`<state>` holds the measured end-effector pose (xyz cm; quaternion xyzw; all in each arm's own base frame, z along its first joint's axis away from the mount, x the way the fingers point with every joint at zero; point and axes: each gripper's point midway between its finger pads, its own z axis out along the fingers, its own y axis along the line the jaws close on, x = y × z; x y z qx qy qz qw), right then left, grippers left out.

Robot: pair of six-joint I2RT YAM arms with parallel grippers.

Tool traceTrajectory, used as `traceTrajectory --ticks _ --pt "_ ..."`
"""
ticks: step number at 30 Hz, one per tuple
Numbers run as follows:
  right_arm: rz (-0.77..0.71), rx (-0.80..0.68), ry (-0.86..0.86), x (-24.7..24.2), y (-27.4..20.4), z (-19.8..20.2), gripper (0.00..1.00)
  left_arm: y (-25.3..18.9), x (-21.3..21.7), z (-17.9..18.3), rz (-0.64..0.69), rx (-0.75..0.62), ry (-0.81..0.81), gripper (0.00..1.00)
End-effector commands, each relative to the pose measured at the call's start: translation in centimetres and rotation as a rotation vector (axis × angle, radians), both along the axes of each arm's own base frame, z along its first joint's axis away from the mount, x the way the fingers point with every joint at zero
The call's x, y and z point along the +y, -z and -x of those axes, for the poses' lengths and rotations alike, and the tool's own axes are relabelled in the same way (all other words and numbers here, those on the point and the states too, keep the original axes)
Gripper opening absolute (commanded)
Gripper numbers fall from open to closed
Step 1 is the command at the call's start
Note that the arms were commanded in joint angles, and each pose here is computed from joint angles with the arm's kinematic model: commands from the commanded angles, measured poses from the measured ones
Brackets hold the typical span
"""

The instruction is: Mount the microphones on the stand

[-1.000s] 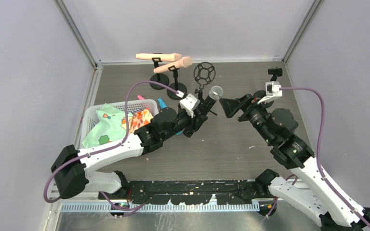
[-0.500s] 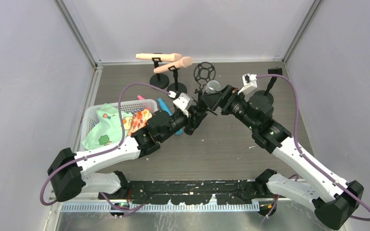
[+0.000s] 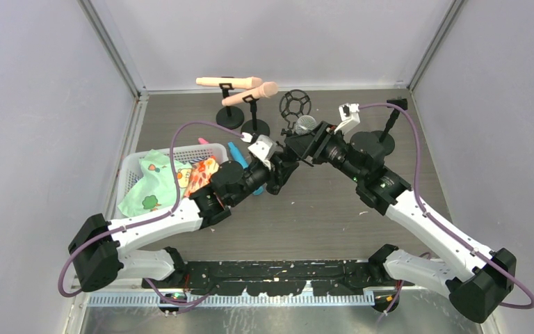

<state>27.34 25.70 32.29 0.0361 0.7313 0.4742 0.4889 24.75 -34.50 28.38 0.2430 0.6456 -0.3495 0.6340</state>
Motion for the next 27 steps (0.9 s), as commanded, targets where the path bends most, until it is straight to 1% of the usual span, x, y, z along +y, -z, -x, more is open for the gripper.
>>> traceTrajectory --ticks 1,2,3,4,5,7,9,11,13,16,21,24,27 --pt "-0.048 -0.088 -0.026 0.6 -3.1 0.0 0.53 -3.6 0.3 0.3 0.107 -0.064 0.003 0.0" --pt "-0.046 -0.093 -0.032 0.7 -3.1 -0.1 0.48 -3.5 0.2 0.3 0.103 -0.063 0.004 0.0" --pt "-0.045 -0.098 -0.035 0.7 -3.1 -0.1 0.42 -3.5 0.2 0.3 0.101 -0.064 0.006 0.01" --pt "-0.043 -0.105 -0.038 0.8 -3.2 -0.2 0.35 -3.4 0.2 0.3 0.097 -0.065 0.004 0.04" --pt "-0.044 -0.11 -0.038 0.9 -3.2 -0.2 0.29 -3.3 0.3 0.2 0.092 -0.063 -0.003 0.12" --pt "-0.047 -0.134 -0.018 0.6 -3.8 -0.4 0.17 -3.1 0.6 -0.1 0.087 -0.057 -0.024 0.31" --pt "-0.04 -0.166 0.022 -0.2 -4.5 -0.6 0.1 -2.6 0.8 -0.3 0.082 -0.05 -0.045 0.51" --pt "-0.018 -0.204 0.098 -1.6 -5.3 -1.2 0.05 -1.8 1.3 -0.7 0.074 -0.036 -0.077 0.69" --pt "0.023 -0.24 0.181 -3.2 -5.8 -1.7 0.02 -0.9 1.7 -1.0 0.065 -0.021 -0.102 0.76" --pt "0.104 -0.293 0.306 -6.1 -6.2 -2.1 0.01 0.8 2.0 -1.1 0.05 -0.008 -0.116 0.81" --pt "0.24 -0.392 0.476 -10.2 -7.1 -2.2 0.01 2.2 2.6 -2.3 0.066 -0.005 -0.145 0.82" --pt "0.293 -0.44 0.529 -11.6 -7.9 -2.1 0.01 2.8 3.0 -3.8 0.094 -0.024 -0.155 0.81" --pt "0.319 -0.471 0.538 -12.2 -8.7 -1.6 0.01 3.9 3.3 -6.3 0.136 -0.022 -0.167 0.8"
